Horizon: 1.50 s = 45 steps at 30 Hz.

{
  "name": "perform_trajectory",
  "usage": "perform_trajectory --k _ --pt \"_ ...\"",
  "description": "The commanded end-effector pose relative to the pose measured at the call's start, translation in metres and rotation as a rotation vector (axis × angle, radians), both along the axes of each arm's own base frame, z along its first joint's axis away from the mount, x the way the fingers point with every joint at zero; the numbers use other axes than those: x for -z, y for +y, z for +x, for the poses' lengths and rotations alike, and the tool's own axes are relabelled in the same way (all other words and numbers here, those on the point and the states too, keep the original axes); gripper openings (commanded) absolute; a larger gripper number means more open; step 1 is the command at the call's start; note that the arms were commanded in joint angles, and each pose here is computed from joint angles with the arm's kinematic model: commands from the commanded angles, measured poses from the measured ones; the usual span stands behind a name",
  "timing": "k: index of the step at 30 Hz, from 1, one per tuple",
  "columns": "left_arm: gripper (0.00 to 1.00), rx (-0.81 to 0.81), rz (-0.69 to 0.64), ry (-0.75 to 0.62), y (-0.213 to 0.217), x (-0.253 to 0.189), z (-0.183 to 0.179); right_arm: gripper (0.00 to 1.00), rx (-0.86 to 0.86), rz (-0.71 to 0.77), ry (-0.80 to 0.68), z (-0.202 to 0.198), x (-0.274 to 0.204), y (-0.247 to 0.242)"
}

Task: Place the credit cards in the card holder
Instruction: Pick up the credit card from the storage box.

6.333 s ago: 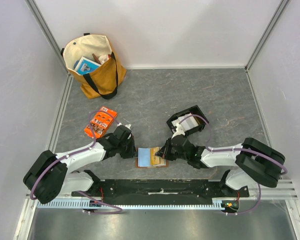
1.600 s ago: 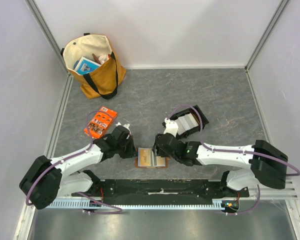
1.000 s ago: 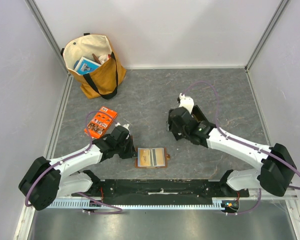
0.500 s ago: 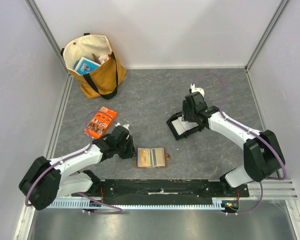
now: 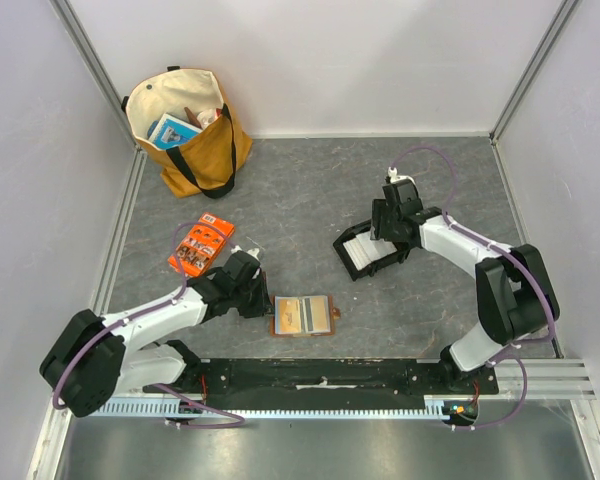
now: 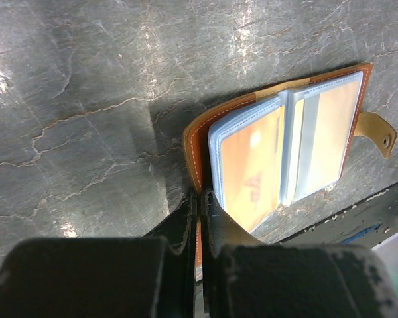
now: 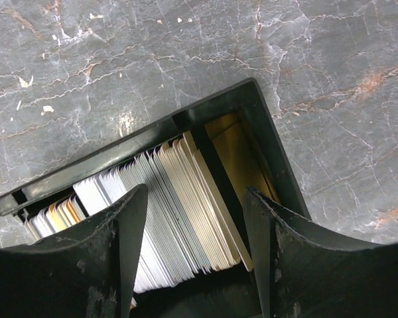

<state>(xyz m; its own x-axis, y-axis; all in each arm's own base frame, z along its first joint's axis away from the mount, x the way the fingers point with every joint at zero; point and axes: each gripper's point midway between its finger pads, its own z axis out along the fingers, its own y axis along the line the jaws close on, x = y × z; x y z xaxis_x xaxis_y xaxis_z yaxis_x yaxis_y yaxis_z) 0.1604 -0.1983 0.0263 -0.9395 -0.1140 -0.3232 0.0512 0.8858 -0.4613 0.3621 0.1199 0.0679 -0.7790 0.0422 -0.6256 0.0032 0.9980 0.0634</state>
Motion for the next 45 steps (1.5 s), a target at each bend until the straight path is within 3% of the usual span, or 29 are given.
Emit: perform_trajectory --k 1,9,25,38,45 --pt "0.02 0.0 -0.022 -0.025 -0.008 -0.01 0.01 0.67 -0.032 0.054 -0.024 0.014 0.0 0.008" --pt "0.02 0.0 -0.018 -0.022 -0.007 -0.009 0.009 0.66 -0.034 0.094 0.011 0.011 0.01 0.006" --pt "0.02 0.009 -0.023 -0.01 -0.01 -0.005 0.008 0.29 -0.071 0.187 0.004 0.003 -0.004 0.007" --pt "0.02 0.018 -0.029 -0.004 -0.012 -0.004 0.007 0.24 -0.076 0.232 -0.012 0.003 -0.015 0.003" --pt "0.02 0.02 -0.027 -0.002 -0.012 -0.003 0.007 0.11 -0.071 0.239 0.006 0.002 -0.011 0.0"
